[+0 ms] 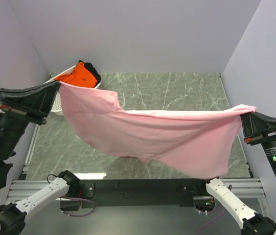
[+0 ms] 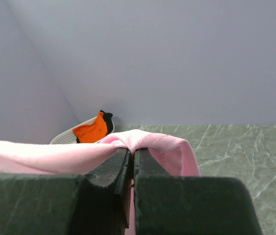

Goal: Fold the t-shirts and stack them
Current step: Flatten the tshirt out

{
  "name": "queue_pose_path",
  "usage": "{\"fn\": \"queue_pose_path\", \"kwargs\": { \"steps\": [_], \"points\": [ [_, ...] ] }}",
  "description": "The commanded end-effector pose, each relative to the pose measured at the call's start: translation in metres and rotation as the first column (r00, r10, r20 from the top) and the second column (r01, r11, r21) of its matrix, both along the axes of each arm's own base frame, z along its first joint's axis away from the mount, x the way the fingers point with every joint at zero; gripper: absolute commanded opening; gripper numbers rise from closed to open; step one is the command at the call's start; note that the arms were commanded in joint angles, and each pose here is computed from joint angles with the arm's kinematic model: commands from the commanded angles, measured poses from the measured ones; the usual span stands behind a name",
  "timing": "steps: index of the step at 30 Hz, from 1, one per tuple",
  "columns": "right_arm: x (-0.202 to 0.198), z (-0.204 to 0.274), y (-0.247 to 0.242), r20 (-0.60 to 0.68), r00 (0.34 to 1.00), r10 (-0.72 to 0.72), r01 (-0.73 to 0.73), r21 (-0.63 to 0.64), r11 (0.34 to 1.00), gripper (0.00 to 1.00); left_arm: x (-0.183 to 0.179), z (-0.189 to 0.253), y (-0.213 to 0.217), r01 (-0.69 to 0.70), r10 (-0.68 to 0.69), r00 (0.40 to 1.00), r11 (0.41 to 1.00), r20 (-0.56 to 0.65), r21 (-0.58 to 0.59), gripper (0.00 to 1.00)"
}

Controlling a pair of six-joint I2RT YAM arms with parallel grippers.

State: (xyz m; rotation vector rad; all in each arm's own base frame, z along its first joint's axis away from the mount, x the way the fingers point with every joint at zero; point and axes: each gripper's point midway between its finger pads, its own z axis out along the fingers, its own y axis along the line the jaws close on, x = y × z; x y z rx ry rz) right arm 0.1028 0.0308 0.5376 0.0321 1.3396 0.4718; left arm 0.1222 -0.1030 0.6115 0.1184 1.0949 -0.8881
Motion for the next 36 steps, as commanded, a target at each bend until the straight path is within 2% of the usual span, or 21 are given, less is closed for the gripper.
{"fn": "queue_pose_path", "kwargs": {
  "steps": [1,8,12,14,15,16,18,19,20,21,22,23,26,29,32,33,35,36],
  "points": [
    [0.000,-0.003,-0.006,0.000,1.000,-0.030,0.030,0.012,0.999,0.00,0.024,-0.015,-0.021,0.029,-0.028,0.999,0.999,-0.043,0.026,0.01],
    [0.092,-0.074,0.029,-0.205,0.978,-0.042,0.030,-0.063,0.998,0.00,0.113,-0.081,-0.045,-0.112,0.142,0.964,0.984,-0.223,0.139,0.01],
    [0.136,-0.088,0.036,-0.237,0.967,-0.096,0.077,-0.088,0.993,0.00,0.166,-0.112,-0.063,-0.167,0.232,0.929,0.958,-0.289,0.231,0.00],
    [0.160,-0.089,0.037,-0.254,0.957,-0.139,0.113,-0.116,0.987,0.00,0.182,-0.106,-0.067,-0.187,0.255,0.927,0.950,-0.276,0.248,0.00],
    [0.169,-0.084,0.038,-0.245,0.958,-0.146,0.120,-0.118,0.986,0.00,0.203,-0.116,-0.073,-0.192,0.275,0.915,0.940,-0.295,0.281,0.00],
    [0.190,-0.089,0.038,-0.271,0.947,-0.172,0.136,-0.145,0.980,0.00,0.207,-0.095,-0.071,-0.212,0.282,0.924,0.940,-0.259,0.267,0.00],
    [0.203,-0.059,0.039,-0.222,0.963,-0.156,0.130,-0.127,0.983,0.00,0.234,-0.092,-0.075,-0.229,0.307,0.917,0.928,-0.254,0.292,0.00],
    [0.224,-0.060,0.034,-0.239,0.954,-0.179,0.148,-0.141,0.979,0.00,0.232,-0.056,-0.069,-0.258,0.312,0.930,0.930,-0.194,0.261,0.00],
    [0.224,-0.029,0.030,-0.180,0.967,-0.181,0.161,-0.118,0.980,0.00,0.235,-0.048,-0.067,-0.264,0.318,0.930,0.927,-0.185,0.266,0.00],
    [0.228,-0.020,0.029,-0.173,0.969,-0.178,0.159,-0.119,0.980,0.00,0.250,-0.046,-0.068,-0.278,0.335,0.924,0.919,-0.183,0.278,0.00],
    [0.238,0.001,0.029,-0.147,0.974,-0.174,0.158,-0.114,0.981,0.00,0.240,-0.009,-0.060,-0.306,0.339,0.934,0.921,-0.109,0.243,0.00],
    [0.242,0.009,0.024,-0.138,0.973,-0.183,0.168,-0.115,0.979,0.00,0.245,-0.004,-0.061,-0.313,0.343,0.935,0.917,-0.091,0.248,0.00],
    [0.248,0.024,0.025,-0.117,0.977,-0.178,0.162,-0.134,0.978,0.00,0.228,0.029,-0.054,-0.338,0.343,0.939,0.918,0.012,0.209,0.01],
    [0.243,0.020,0.027,-0.118,0.979,-0.164,0.147,-0.139,0.979,0.00,0.222,0.029,-0.054,-0.330,0.330,0.943,0.919,0.039,0.213,0.01],
    [0.228,0.010,0.028,-0.113,0.983,-0.145,0.129,-0.135,0.982,0.00,0.195,0.025,-0.051,-0.290,0.284,0.957,0.932,0.062,0.218,0.00],
    [0.212,0.015,0.026,-0.088,0.986,-0.141,0.130,-0.124,0.984,0.00,0.197,0.012,-0.055,-0.292,0.288,0.956,0.925,0.054,0.244,0.01],
    [0.203,0.000,0.025,-0.110,0.985,-0.135,0.120,-0.129,0.984,0.00,0.177,0.018,-0.056,-0.260,0.250,0.965,0.937,0.073,0.232,0.01],
    [0.184,0.005,0.022,-0.085,0.987,-0.134,0.123,-0.118,0.985,0.00,0.169,0.022,-0.057,-0.236,0.226,0.971,0.946,0.072,0.221,0.01]
  ]
}}
